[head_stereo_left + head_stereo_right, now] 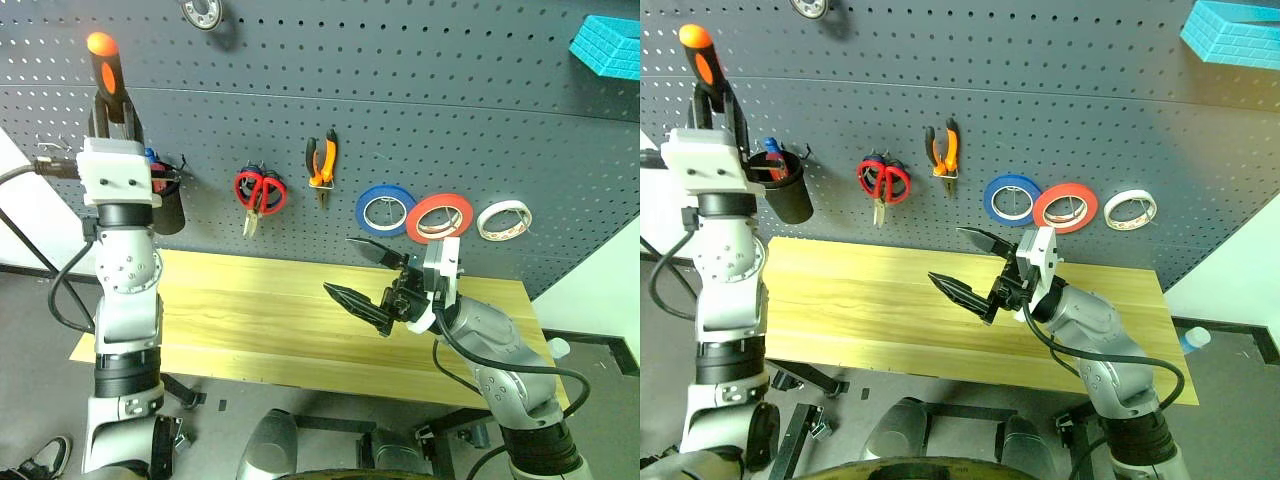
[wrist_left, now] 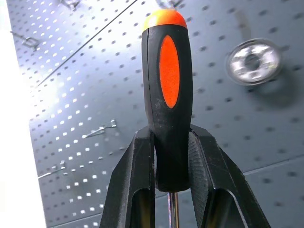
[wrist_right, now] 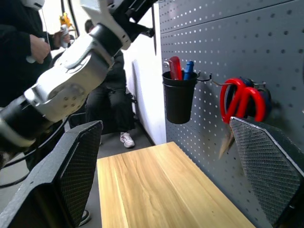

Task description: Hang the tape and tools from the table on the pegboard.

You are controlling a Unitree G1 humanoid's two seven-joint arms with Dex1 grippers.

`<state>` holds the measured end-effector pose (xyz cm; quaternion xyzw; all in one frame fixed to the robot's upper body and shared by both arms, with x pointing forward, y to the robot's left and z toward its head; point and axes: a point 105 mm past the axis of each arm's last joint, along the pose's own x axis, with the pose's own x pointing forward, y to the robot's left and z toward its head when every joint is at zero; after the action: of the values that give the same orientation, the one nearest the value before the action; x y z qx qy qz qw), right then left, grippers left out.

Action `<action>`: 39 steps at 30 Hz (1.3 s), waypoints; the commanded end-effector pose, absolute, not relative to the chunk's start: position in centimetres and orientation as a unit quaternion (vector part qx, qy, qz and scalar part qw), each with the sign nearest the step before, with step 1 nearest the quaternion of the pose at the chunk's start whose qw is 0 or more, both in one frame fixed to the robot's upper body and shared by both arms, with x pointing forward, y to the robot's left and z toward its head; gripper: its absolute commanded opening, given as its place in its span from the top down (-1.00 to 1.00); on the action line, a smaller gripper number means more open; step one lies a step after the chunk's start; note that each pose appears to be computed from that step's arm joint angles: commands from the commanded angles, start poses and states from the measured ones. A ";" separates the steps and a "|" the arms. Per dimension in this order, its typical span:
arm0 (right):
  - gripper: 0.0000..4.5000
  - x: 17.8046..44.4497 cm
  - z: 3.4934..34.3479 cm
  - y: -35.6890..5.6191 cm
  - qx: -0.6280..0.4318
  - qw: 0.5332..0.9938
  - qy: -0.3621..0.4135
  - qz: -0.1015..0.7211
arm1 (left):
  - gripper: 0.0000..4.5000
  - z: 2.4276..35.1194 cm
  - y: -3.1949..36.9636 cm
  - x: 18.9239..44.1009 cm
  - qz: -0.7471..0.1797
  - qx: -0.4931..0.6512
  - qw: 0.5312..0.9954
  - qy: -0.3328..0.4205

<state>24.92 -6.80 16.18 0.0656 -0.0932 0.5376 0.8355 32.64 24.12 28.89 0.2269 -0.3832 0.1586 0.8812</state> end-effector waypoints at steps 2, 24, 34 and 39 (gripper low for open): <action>-1.00 24.4 17.2 -6.6 0.062 0.830 -0.111 0.543 | 0.75 30.3 26.2 34.0 0.186 0.194 0.883 -0.384; -1.00 22.3 16.4 -7.2 0.078 0.843 -0.064 0.528 | 0.75 28.1 26.9 37.8 0.161 0.153 0.916 -0.334; -1.00 21.7 15.9 -7.7 0.083 0.842 -0.044 0.532 | 0.75 26.9 27.5 38.0 0.167 0.152 0.922 -0.313; -1.00 21.4 15.7 -7.9 0.083 0.843 -0.036 0.530 | 0.75 26.8 27.3 37.8 0.167 0.150 0.922 -0.315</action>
<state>21.95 -7.96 14.32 0.0900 -0.0114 0.5216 0.8483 38.45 27.32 25.35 0.1506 -0.2874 0.1634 0.9317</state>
